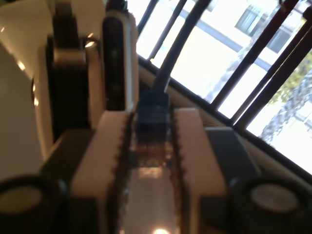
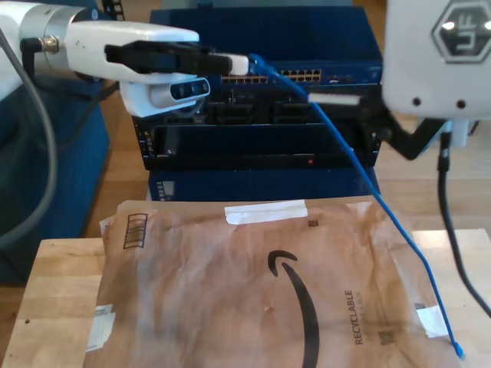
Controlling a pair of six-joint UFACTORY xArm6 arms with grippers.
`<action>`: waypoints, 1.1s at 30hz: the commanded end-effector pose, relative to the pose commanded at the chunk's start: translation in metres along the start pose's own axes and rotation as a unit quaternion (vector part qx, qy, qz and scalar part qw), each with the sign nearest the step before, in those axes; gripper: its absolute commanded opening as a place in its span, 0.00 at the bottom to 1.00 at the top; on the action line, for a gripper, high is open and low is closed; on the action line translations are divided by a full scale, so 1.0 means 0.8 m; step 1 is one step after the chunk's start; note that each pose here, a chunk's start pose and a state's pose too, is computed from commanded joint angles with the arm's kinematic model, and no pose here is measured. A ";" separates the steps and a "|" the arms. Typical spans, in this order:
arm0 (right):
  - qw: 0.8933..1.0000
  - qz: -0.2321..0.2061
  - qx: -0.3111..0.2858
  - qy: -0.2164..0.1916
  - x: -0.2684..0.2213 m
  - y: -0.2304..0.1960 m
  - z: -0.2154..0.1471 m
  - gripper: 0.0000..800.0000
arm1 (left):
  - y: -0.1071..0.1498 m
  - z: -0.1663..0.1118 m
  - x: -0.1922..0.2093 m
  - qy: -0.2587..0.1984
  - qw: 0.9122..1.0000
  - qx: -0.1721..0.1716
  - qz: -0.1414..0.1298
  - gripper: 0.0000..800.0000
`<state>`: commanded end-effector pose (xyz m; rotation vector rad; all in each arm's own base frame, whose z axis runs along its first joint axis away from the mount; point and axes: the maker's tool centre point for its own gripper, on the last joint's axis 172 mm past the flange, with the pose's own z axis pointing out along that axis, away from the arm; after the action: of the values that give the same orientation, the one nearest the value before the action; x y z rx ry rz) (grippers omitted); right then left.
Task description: Grab the cable and plug it in
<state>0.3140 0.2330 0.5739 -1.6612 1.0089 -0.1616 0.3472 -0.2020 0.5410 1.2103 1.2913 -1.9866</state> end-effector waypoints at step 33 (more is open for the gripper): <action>0.999 -0.040 0.001 -0.018 -0.014 0.006 0.059 0.65 | -0.020 0.000 -0.007 -0.031 0.999 0.038 -0.005 0.00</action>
<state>0.3319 0.2750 0.5567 -1.6976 0.9149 -0.1860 0.3378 -0.1952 0.5536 1.1708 1.2036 -2.0797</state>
